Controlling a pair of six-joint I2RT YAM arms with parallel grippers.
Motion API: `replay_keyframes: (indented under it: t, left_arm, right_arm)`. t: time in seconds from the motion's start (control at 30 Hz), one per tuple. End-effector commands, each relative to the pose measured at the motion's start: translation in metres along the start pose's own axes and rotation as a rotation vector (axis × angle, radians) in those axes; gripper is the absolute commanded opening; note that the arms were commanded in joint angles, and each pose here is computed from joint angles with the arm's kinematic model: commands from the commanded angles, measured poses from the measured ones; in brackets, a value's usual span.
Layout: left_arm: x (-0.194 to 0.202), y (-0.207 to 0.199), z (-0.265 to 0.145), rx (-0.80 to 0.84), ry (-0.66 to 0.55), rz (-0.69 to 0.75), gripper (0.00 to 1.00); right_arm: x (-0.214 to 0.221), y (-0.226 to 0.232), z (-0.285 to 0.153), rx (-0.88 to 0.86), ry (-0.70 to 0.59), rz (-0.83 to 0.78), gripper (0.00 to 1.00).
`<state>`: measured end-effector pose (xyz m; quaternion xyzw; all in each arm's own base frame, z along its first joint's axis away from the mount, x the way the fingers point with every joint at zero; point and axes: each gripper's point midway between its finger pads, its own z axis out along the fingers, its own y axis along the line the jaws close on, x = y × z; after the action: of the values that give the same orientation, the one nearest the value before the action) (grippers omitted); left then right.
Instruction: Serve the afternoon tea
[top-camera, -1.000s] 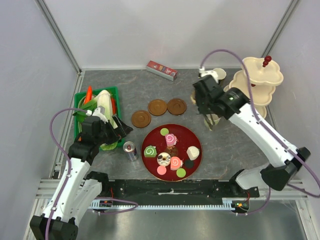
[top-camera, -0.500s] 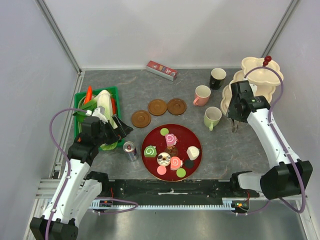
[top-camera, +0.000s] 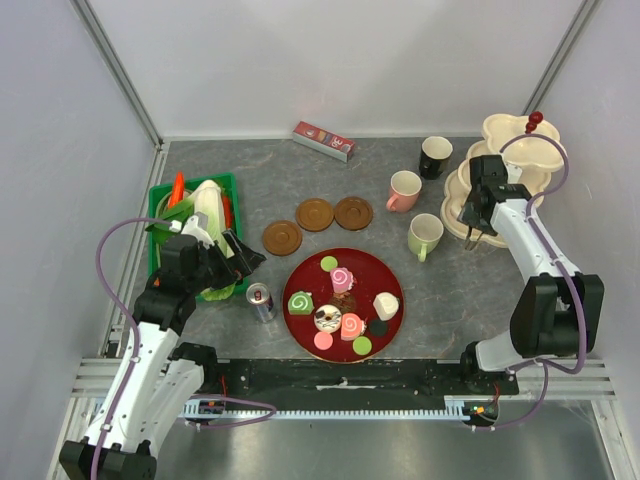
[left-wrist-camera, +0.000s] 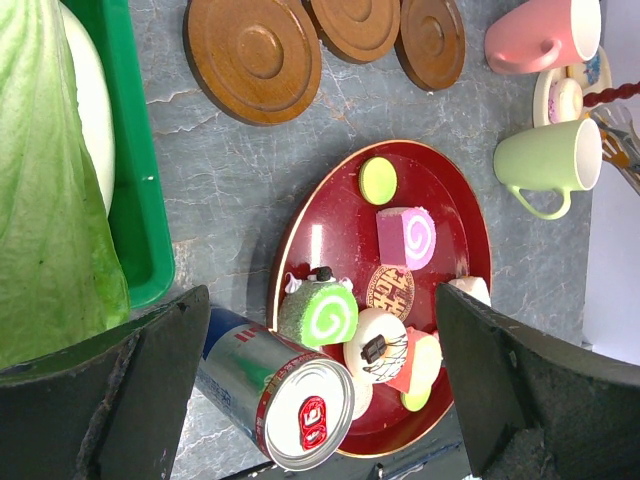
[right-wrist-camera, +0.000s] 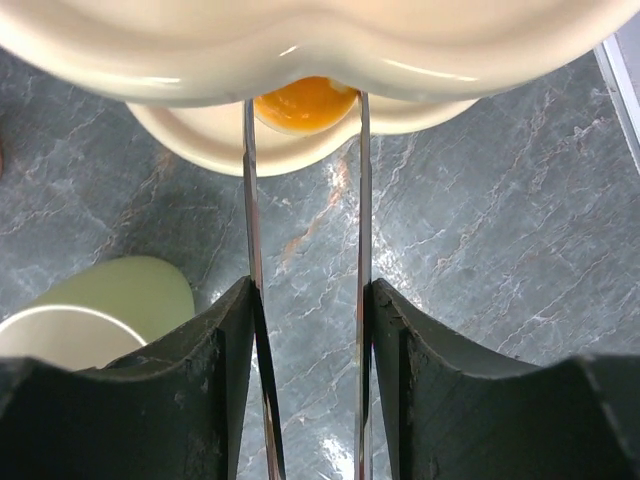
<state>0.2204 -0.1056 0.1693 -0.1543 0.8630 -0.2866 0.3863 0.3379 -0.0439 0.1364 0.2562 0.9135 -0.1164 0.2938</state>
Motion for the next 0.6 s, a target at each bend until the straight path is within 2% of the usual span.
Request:
replay_keyframes:
  t: [0.0, 0.2, 0.37, 0.57]
  left_arm:
    - [-0.005, -0.012, -0.002, 0.050, -0.018, -0.002, 0.99]
    - [-0.006, -0.011, -0.002, 0.048, -0.023, -0.001, 0.99]
    - [-0.006, -0.012, -0.002, 0.049, -0.025, 0.000, 0.99]
    - [-0.007, -0.012, -0.003, 0.051, -0.027, 0.001, 0.99]
  right_arm:
    - [-0.030, -0.013, 0.005, 0.061, -0.103, 0.074, 0.54]
    - [-0.028, -0.013, 0.020, 0.061, -0.090, 0.084, 0.61]
    - [-0.026, -0.008, 0.031, 0.059, -0.070, 0.101, 0.62]
    - [-0.026, -0.008, 0.025, 0.045, -0.074, 0.113, 0.71]
